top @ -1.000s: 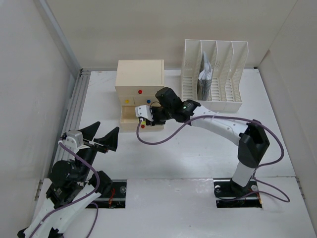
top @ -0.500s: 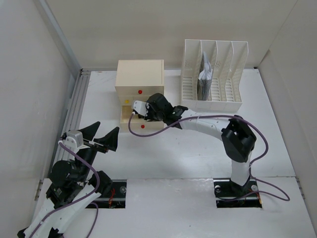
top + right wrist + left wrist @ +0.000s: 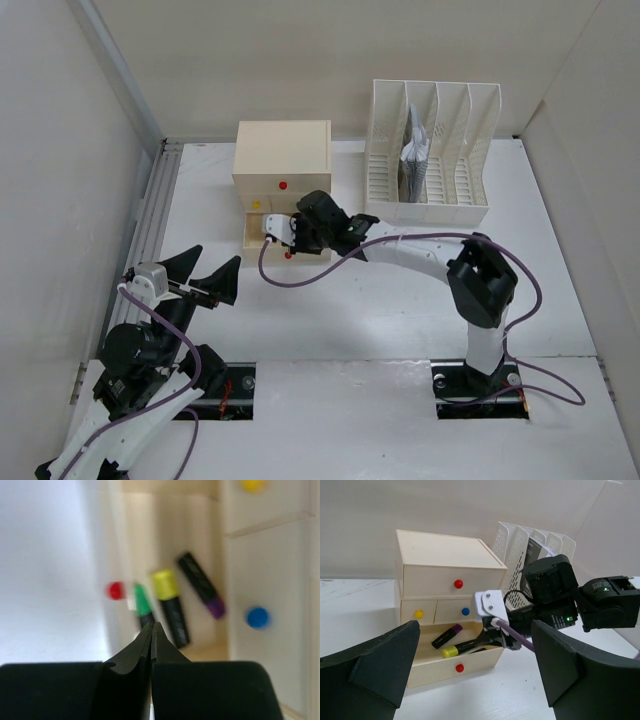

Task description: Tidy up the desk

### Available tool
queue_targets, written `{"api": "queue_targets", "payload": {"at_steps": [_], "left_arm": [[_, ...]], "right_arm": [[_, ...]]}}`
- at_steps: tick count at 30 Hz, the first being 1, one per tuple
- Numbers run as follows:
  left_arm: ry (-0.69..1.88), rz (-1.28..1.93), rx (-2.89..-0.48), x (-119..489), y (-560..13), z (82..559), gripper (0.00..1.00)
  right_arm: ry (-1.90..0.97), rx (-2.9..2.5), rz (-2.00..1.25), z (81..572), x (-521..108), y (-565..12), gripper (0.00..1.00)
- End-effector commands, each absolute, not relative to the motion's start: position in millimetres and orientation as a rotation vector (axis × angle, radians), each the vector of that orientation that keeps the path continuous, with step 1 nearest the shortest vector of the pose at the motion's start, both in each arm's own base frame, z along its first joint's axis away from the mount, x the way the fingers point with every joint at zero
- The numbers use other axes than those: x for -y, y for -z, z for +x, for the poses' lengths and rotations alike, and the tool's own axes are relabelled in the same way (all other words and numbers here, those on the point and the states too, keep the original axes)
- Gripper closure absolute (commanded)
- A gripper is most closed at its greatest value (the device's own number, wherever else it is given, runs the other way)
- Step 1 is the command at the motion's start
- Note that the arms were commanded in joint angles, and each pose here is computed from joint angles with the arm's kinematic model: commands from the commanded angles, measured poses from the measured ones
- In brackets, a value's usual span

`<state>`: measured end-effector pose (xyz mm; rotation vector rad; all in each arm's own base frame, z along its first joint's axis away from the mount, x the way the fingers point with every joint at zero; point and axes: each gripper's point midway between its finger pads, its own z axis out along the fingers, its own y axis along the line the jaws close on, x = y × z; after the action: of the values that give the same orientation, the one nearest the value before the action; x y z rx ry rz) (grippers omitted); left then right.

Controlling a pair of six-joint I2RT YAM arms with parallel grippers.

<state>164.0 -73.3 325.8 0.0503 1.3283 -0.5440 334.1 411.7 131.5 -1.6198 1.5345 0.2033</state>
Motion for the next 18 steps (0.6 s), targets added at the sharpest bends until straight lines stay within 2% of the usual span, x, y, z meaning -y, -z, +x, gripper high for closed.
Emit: {"api": "queue_targets", "payload": {"at_steps": [1,5,7,18], "left_arm": [[0.614,-0.023,-1.126,44,-359,133,0.09],[0.614,-0.023,-1.126,44,-359,133,0.09],[0.614,-0.023,-1.126,44,-359,133,0.09],[0.614,-0.023,-1.126,44,-359,133,0.09]], "right_arm": [[-0.568,-1.368,-1.798,276,-440,-151,1.0],[-0.806,-1.415,-2.017,234,-434,-113,1.0],[-0.807,-1.445,-2.047,239,-439,-100,1.0],[-0.19,-1.752,-1.524,346,-420,-93,1.0]]}}
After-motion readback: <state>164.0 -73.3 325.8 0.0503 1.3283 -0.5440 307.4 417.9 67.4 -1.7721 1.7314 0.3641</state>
